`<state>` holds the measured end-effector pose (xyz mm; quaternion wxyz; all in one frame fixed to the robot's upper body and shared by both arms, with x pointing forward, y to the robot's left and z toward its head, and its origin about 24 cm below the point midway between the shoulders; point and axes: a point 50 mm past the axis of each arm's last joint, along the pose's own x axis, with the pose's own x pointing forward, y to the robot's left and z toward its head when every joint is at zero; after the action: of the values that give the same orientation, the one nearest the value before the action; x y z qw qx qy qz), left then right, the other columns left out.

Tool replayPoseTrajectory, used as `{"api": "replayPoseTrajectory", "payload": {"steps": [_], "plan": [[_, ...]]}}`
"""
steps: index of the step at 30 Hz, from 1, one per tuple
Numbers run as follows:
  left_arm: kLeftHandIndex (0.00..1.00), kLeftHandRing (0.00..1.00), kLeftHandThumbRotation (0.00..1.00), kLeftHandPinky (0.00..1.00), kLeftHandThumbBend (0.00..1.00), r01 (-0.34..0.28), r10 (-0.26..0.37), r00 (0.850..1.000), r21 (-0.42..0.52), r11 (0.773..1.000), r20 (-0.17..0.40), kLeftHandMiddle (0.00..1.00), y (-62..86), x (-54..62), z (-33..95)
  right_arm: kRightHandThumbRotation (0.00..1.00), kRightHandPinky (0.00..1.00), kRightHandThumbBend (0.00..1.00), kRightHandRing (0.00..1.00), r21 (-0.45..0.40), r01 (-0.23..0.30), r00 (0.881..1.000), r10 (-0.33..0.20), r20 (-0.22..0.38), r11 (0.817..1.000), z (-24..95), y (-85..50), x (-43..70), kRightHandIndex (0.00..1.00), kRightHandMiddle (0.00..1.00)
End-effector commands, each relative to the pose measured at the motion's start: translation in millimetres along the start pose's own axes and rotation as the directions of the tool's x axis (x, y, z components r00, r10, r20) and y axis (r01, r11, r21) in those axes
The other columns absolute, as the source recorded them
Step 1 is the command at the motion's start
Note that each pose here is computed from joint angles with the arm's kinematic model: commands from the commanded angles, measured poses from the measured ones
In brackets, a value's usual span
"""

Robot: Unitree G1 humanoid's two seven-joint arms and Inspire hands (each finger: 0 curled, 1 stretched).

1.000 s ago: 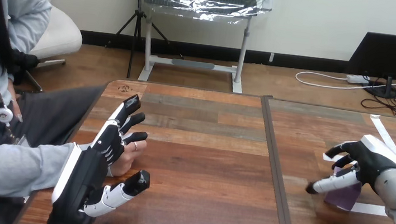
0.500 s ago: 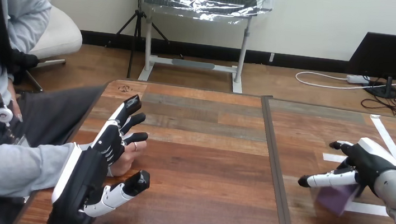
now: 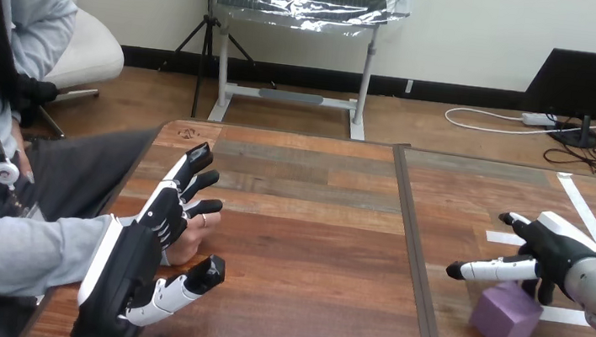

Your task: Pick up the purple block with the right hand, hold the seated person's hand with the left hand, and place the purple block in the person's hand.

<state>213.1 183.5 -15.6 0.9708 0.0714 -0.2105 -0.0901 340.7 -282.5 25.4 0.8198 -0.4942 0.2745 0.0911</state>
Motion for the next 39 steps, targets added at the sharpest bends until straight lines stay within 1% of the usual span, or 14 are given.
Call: {"api": "replayPoseTrajectory", "payload": {"steps": [1,2,4,7,8,12,19,23,32,39], "plan": [[0.93,0.90,0.72,0.78,1.00,-0.002,0.000,0.997,0.024,1.000,0.078,0.94,5.1,19.7,7.5,0.52,0.42,1.00,0.60,-0.039,0.081,0.995,-0.079,0.054,0.996,16.5,-38.6,-3.7,1.00,0.68],[0.93,0.90,0.72,0.78,1.00,-0.001,-0.001,0.997,0.024,1.000,0.078,0.94,5.1,19.7,7.5,0.52,0.51,1.00,0.68,-0.045,0.079,0.996,-0.077,0.051,0.996,16.2,-38.7,-3.7,1.00,0.74],[0.93,0.90,0.72,0.78,1.00,0.000,-0.002,0.997,0.026,1.000,0.078,0.94,5.3,19.8,7.6,0.52,0.64,1.00,0.79,-0.053,0.064,0.997,-0.062,0.040,0.997,15.5,-39.0,-3.8,1.00,0.83],[0.93,0.90,0.72,0.78,1.00,0.000,-0.002,0.997,0.023,1.000,0.077,0.94,5.3,19.9,7.5,0.52,0.79,1.00,0.89,-0.050,0.053,0.998,-0.051,0.041,0.997,14.3,-39.1,-4.2,1.00,0.91],[0.93,0.90,0.72,0.78,1.00,0.000,-0.002,0.997,0.022,1.000,0.077,0.94,5.4,19.8,7.5,0.52,0.86,1.00,0.93,-0.048,0.051,0.998,-0.049,0.043,0.998,14.0,-39.0,-4.3,1.00,0.95],[0.93,0.90,0.72,0.78,1.00,0.001,-0.003,0.997,0.022,1.000,0.077,0.94,5.7,19.8,7.6,0.53,0.94,1.00,0.97,-0.029,0.034,0.998,-0.032,0.058,0.999,12.6,-39.2,-5.3,1.00,0.98],[0.93,0.90,0.72,0.78,1.00,0.003,-0.005,0.997,0.024,1.000,0.075,0.94,6.4,19.5,7.5,0.52,0.99,1.00,1.00,-0.018,0.026,0.997,-0.024,0.075,1.000,9.5,-39.1,-6.7,1.00,1.00],[0.93,0.90,0.72,0.78,1.00,0.004,-0.006,0.997,0.025,1.000,0.074,0.94,6.7,19.3,7.5,0.53,1.00,1.00,1.00,-0.016,0.021,0.997,-0.020,0.081,1.000,8.4,-39.2,-7.2,1.00,1.00],[0.94,0.91,0.71,0.79,1.00,0.014,-0.016,0.997,0.021,1.000,0.073,0.95,7.6,19.3,7.4,0.55,1.00,1.00,1.00,-0.008,0.033,0.996,-0.033,0.081,0.999,5.0,-37.8,-7.7,1.00,1.00],[0.93,0.91,0.71,0.79,1.00,0.010,-0.011,0.998,0.015,1.000,0.069,0.95,7.8,18.8,6.9,0.57,1.00,1.00,1.00,-0.031,0.039,0.995,-0.036,0.094,0.999,4.9,-37.9,-8.3,1.00,1.00]]}}
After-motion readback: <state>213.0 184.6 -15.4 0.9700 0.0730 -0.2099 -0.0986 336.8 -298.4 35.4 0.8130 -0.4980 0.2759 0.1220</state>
